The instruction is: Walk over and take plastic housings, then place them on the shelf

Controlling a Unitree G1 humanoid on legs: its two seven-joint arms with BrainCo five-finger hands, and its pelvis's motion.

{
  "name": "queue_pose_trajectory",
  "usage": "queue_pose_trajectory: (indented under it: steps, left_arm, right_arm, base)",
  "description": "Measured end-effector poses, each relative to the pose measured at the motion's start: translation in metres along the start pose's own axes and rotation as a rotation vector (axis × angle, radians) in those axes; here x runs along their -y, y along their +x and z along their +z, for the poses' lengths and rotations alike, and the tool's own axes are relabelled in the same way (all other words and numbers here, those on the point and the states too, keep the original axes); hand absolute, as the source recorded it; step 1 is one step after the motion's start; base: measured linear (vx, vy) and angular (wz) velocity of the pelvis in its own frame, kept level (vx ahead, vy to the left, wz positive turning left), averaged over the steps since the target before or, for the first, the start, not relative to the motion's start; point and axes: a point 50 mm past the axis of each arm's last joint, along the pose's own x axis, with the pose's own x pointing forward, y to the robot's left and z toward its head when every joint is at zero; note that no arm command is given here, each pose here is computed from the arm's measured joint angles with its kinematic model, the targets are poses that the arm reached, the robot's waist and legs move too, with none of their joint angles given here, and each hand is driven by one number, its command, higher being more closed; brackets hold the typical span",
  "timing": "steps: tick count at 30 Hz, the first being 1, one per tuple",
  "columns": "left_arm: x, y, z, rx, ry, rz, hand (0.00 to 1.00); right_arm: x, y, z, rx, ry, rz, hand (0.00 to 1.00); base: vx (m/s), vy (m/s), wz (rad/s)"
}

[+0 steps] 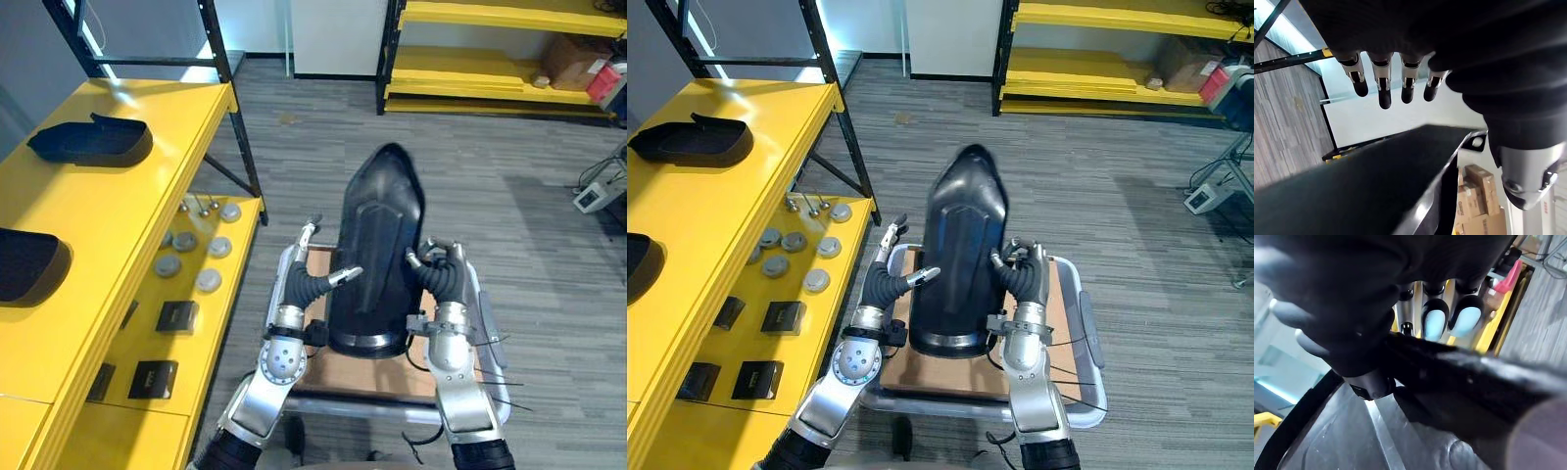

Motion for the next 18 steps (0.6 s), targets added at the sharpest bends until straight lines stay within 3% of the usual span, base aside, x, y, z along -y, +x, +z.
queue_pose_trajectory:
  steps: [5,6,18]
  left_arm:
    - [0.005,0.004,-0.003,-0.012,0.018,-0.026,0.00]
    - [0.005,0.004,-0.003,-0.014,0.018,-0.028,1.00]
    - [0.011,0.000,-0.022,-0.132,-0.079,-0.051,1.00]
  right_arm:
    - [0.000,0.000,0.000,-0.003,0.006,0.000,1.00]
    - [0.000,0.000,0.000,-0.003,0.006,0.000,1.00]
    - [0.000,0.000,0.001,0.002,0.015,-0.002,1.00]
  base:
    - [0.00,0.000,0.00]
    - [0.00,0.000,0.00]
    - [0.00,0.000,0.00]
